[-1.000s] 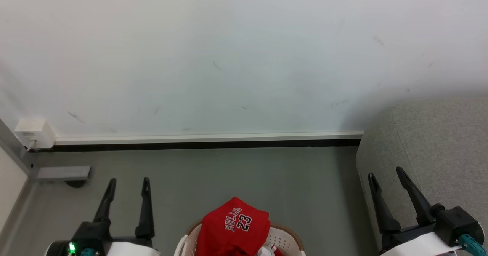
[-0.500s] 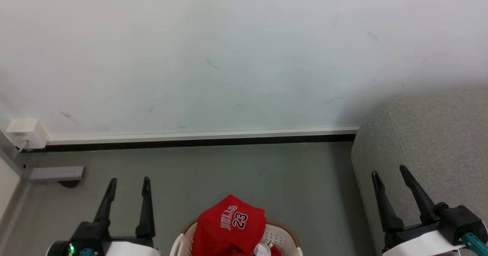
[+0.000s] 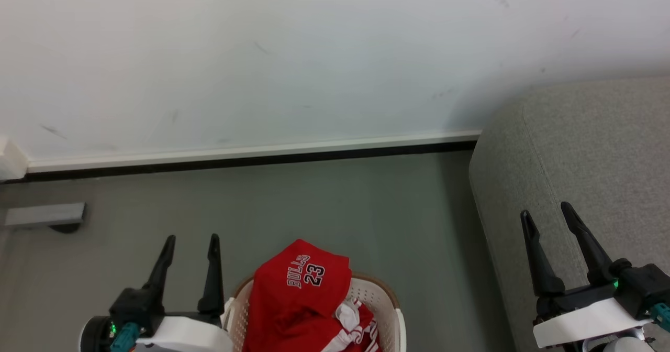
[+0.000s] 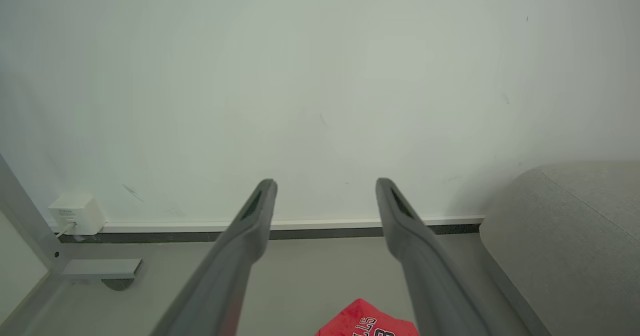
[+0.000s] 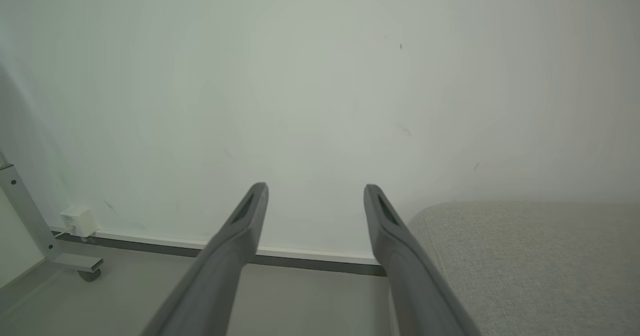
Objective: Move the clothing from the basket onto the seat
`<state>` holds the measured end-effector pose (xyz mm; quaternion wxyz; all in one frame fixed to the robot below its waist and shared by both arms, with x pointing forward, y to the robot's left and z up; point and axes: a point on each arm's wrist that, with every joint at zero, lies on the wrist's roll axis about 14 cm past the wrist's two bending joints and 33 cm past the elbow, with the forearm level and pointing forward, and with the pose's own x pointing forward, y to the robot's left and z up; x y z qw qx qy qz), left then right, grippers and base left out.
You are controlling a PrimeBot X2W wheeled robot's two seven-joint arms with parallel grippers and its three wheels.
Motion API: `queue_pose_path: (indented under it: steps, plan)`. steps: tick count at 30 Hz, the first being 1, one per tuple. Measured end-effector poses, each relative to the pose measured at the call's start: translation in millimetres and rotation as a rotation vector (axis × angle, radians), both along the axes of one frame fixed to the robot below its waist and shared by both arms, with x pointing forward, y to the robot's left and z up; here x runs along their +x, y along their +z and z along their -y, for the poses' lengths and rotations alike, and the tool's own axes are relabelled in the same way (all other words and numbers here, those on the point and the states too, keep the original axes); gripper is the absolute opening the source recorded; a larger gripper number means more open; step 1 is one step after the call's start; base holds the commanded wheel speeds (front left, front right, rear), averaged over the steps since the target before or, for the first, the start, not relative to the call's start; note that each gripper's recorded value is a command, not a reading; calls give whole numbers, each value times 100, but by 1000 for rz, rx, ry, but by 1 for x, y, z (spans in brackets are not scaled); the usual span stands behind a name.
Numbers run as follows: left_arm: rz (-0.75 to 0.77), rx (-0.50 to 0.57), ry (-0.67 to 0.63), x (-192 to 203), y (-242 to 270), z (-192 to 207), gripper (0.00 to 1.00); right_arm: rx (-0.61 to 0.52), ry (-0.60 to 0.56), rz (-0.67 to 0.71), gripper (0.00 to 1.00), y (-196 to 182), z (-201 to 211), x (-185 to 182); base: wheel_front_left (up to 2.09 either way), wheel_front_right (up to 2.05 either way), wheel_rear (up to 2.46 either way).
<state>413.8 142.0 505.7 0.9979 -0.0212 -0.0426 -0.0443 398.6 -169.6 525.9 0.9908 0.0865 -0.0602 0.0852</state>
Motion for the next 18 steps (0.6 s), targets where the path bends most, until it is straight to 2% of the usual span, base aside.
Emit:
queue_pose_path:
  steps: [8, 18]
  plan:
    - [-228, -42, -87, 18, -77, 26, 100, -15, -30, -46, 100, -18, 12, 16, 0, 0, 0]
    - [-474, -61, -221, 22, -157, 67, 100, -27, -82, -50, 100, -22, 30, 27, 0, 0, 0]
